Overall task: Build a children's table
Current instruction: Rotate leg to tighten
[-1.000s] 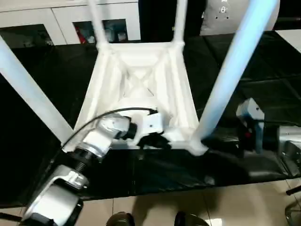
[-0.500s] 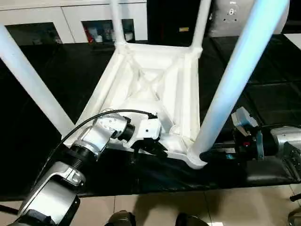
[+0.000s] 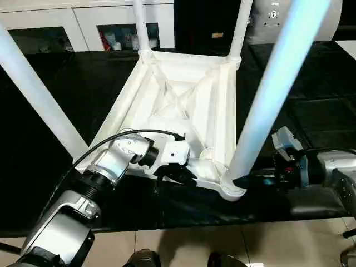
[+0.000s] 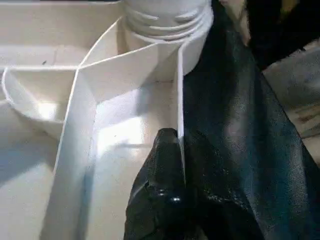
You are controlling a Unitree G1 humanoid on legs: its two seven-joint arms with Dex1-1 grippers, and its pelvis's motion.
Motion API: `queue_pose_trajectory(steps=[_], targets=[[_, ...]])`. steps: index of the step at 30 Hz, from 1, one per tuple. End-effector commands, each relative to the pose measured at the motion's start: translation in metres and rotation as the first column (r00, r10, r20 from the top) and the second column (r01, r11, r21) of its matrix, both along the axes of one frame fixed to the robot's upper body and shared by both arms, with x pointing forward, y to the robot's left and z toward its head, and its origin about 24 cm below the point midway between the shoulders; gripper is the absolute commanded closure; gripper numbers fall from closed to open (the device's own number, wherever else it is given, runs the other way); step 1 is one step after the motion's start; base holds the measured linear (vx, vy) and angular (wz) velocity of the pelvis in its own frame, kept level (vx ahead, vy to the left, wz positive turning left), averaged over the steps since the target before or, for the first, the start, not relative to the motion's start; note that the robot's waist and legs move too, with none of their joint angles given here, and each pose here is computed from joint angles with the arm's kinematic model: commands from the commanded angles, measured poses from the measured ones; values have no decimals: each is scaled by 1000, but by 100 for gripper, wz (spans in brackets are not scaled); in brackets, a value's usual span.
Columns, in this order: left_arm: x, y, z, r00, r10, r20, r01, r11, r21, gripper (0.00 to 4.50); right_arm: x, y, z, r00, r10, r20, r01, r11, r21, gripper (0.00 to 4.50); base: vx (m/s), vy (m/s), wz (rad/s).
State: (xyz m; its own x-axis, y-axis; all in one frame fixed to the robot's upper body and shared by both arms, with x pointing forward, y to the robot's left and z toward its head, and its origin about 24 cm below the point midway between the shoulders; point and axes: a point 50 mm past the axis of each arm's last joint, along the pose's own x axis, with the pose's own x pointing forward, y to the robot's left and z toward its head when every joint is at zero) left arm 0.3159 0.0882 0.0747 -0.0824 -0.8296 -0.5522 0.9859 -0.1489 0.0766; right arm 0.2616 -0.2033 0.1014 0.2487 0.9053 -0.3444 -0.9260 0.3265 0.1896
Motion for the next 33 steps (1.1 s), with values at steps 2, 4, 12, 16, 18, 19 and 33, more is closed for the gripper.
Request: queue_pose_trajectory(steps=[2, 4, 12, 16, 18, 19, 33], targets=[[0, -25, 3, 997, 75, 7, -75, 996, -58, 450, 6, 18, 0, 994, -109, 30, 108, 993, 39, 249, 0, 0, 0], [2, -35, 4, 985, 174, 6, -173, 980, -101, 450, 17, 26, -4, 961, -273, 45, 272, 962, 31, 250, 0, 0, 0], [-1, -72, 4, 905, 423, -49, -424, 885, -193, 450, 40, 39, -17, 728, -683, 54, 685, 727, -40, 255, 0, 0, 0], [-3, -83, 6, 895, 442, -53, -442, 868, -225, 450, 42, 46, -18, 698, -713, 57, 714, 700, 11, 221, 0, 0, 0], [-6, -85, 7, 901, 431, -51, -430, 872, -235, 450, 40, 49, -16, 708, -705, 41, 704, 709, 43, 187, 0, 0, 0], [-7, -84, 7, 906, 421, -44, -419, 877, -236, 450, 39, 49, -16, 714, -699, 38, 697, 715, 54, 185, 0, 0, 0], [-10, -49, 2, 967, 251, 32, -240, 950, -200, 450, 19, 5, 3, 865, -482, 142, 478, 876, 58, 53, 0, 0, 0]])
